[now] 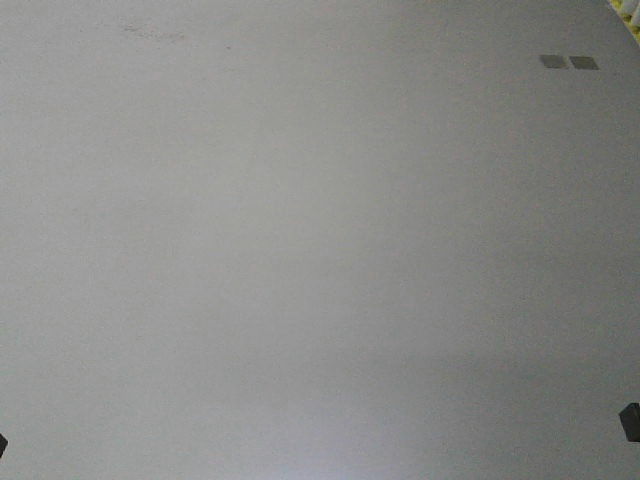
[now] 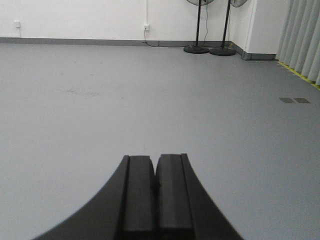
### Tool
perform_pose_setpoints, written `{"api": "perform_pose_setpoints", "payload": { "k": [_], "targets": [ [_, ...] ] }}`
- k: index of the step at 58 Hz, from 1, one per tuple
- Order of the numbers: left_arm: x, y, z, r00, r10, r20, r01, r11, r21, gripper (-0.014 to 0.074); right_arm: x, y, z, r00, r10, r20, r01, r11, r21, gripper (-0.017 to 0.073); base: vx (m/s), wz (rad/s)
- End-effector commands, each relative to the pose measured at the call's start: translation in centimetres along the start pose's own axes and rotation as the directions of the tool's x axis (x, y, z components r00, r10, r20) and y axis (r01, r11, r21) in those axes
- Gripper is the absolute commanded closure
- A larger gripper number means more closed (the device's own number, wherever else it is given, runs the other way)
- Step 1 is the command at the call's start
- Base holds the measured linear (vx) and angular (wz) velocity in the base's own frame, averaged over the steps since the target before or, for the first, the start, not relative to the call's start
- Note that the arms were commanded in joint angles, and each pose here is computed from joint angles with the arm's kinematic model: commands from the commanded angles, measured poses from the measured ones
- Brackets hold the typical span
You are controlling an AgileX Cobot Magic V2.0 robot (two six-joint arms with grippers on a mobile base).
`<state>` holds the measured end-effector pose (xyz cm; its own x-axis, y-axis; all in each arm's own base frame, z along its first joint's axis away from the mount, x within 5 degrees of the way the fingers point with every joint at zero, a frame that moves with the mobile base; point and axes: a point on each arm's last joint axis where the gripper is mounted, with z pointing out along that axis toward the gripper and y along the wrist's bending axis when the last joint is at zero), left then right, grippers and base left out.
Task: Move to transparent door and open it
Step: 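Drive the base forward across the grey floor toward the glass door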
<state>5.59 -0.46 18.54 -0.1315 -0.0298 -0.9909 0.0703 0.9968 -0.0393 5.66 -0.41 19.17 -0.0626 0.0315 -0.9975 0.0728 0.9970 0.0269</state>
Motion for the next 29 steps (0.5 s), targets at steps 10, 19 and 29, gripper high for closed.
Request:
{"api": "perform_pose_setpoints", "payload": {
  "k": [10, 19, 29],
  "targets": [
    [-0.32, 0.02, -0.03, 0.997, -0.012, 0.081, 0.012, 1.000, 0.000, 0.0596, -0.70, 0.01, -0.13, 0.995, -0.002, 0.095, 0.002, 1.000, 0.000, 0.0568, 0.26, 0.12],
    [-0.32, 0.02, -0.03, 0.997, -0.012, 0.081, 0.012, 1.000, 0.000, 0.0596, -0.70, 0.01, -0.13, 0.995, -0.002, 0.095, 0.002, 1.000, 0.000, 0.0568, 0.29, 0.10],
    [-0.32, 0.02, -0.03, 0.997, -0.012, 0.081, 0.012, 1.000, 0.000, 0.0596, -0.70, 0.01, -0.13, 0.995, -0.002, 0.095, 0.002, 1.000, 0.000, 0.0568, 0.32, 0.16]
  ]
}}
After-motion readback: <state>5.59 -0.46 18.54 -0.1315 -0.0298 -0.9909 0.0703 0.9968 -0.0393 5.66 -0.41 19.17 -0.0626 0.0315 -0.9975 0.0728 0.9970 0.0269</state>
